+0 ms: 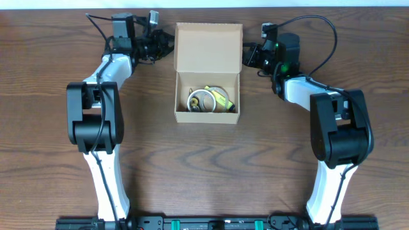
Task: Pack container
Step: 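Push the lid flaps down with both grippers to close the box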
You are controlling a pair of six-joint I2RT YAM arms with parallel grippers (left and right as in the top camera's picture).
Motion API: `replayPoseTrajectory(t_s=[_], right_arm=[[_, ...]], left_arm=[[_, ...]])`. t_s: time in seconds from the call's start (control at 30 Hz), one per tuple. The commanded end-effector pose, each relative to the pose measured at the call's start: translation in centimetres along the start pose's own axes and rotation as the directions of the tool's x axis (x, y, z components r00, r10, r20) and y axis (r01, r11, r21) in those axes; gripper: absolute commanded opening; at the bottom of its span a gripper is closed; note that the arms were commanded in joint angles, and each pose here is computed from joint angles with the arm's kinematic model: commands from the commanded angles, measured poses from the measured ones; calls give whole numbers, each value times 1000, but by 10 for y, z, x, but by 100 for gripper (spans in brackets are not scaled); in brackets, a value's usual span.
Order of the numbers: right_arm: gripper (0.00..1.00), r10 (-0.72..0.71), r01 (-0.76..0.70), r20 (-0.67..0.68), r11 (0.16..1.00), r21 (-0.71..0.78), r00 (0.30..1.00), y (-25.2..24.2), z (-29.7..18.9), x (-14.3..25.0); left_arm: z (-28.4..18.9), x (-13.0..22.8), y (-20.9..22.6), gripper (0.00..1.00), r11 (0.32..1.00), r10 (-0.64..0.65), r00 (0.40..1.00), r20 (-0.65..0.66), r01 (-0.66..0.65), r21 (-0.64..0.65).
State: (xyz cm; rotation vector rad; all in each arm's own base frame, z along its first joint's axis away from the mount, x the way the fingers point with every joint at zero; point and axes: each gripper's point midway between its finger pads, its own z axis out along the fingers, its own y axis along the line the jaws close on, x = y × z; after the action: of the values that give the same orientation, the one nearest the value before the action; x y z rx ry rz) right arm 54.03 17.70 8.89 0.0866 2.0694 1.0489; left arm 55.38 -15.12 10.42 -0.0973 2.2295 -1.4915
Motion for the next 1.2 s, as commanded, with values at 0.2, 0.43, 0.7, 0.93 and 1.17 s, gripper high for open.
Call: replayPoseTrajectory(t_s=[0.2,0.43,0.7,0.93,1.17], right_arm=[[1,-101,101,-4,994,-40,995,48,-20,-21],[1,-134,133,-13,990,-56,991,72,-28,-23],[1,-140,136,-59,988,-71,988,91,-30,-10],[1,-219,216,-90,976,-38,972,118,-56,-9],[1,-277,278,-156,961,-15,948,134,-86,0]], left_arm=[[-20,-18,-55,5,981,105,993,-46,-96,171],[-31,-3,-64,5,992,80,993,-83,-71,101],[-58,23,-65,5,976,122,984,-130,-143,-164],[-64,45,-76,6,979,70,980,-189,-104,-176],[-64,71,-78,5,946,98,958,-271,-175,-274]])
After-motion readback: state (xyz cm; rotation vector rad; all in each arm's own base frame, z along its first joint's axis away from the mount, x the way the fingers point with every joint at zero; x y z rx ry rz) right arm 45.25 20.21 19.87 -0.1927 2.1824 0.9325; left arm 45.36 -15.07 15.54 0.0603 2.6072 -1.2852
